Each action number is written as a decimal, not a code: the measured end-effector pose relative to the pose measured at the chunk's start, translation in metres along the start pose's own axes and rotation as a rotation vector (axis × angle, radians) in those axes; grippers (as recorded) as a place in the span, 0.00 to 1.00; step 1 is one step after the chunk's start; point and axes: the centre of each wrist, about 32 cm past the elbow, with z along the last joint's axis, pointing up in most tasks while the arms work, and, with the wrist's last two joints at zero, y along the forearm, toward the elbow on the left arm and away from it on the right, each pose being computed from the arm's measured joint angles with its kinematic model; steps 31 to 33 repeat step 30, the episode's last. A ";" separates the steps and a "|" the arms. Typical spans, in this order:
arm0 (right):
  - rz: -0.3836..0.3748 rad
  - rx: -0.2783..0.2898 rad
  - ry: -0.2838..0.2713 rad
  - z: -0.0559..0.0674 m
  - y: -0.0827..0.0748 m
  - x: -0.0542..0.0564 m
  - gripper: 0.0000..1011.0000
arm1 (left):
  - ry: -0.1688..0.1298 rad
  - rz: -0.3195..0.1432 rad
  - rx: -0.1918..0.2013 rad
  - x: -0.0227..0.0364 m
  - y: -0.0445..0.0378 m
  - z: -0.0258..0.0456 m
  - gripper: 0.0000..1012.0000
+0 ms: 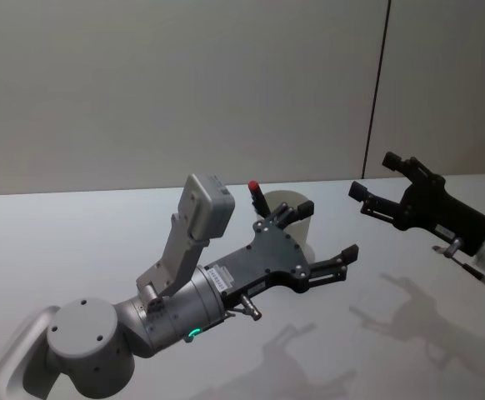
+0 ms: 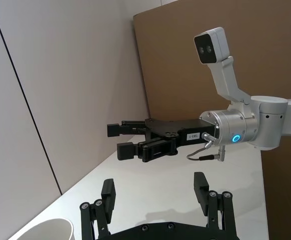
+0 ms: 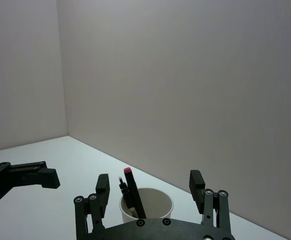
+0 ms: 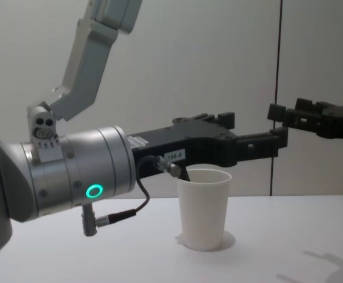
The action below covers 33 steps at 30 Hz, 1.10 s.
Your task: Place the pen into the pen holder.
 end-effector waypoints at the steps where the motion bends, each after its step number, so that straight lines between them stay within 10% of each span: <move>1: 0.000 0.000 0.000 0.000 0.000 0.000 0.99 | 0.000 0.000 0.000 0.0000 0.0000 0.0000 0.99; 33: -0.006 -0.002 -0.002 0.001 -0.004 -0.003 0.99 | 0.000 0.000 0.000 0.0000 0.0000 0.0000 0.99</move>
